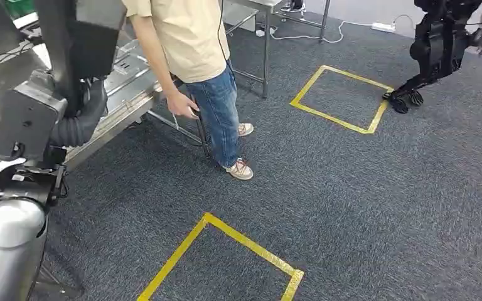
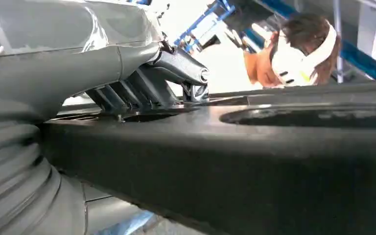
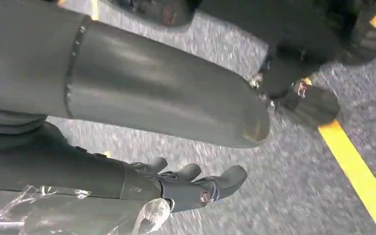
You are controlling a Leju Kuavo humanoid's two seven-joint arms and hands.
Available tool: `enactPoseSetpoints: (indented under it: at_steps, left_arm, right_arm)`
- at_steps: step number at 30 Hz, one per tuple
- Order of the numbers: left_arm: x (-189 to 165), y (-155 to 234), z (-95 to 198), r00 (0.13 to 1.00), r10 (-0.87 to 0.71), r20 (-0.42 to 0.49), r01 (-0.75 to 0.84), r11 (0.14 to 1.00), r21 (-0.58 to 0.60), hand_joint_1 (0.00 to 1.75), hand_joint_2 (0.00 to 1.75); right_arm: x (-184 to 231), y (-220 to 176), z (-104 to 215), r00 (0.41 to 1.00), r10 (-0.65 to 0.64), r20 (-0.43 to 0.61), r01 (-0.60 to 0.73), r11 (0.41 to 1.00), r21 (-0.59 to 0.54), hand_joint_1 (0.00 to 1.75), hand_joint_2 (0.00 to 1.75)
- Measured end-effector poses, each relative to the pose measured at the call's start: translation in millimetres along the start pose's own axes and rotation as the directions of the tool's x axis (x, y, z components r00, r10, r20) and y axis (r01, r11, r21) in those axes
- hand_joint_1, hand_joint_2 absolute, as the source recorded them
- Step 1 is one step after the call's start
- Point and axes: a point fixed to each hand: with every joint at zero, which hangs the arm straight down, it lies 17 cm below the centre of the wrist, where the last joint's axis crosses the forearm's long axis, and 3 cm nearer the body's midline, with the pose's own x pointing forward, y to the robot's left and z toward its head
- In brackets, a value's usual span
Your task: Take the parts from the cabinet and place them on the table.
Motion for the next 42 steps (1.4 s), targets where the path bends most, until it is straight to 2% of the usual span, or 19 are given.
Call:
enactPoseSetpoints:
  at_steps: [42]
  left_arm:
    - [-1, 4, -4, 1.000, 0.012, -0.009, -0.012, 1.000, 0.002, 1.75, 1.75]
  right_arm:
    - [12, 1, 0, 0.999, 0.021, 0.038, -0.021, 1.000, 0.001, 0.00, 0.00]
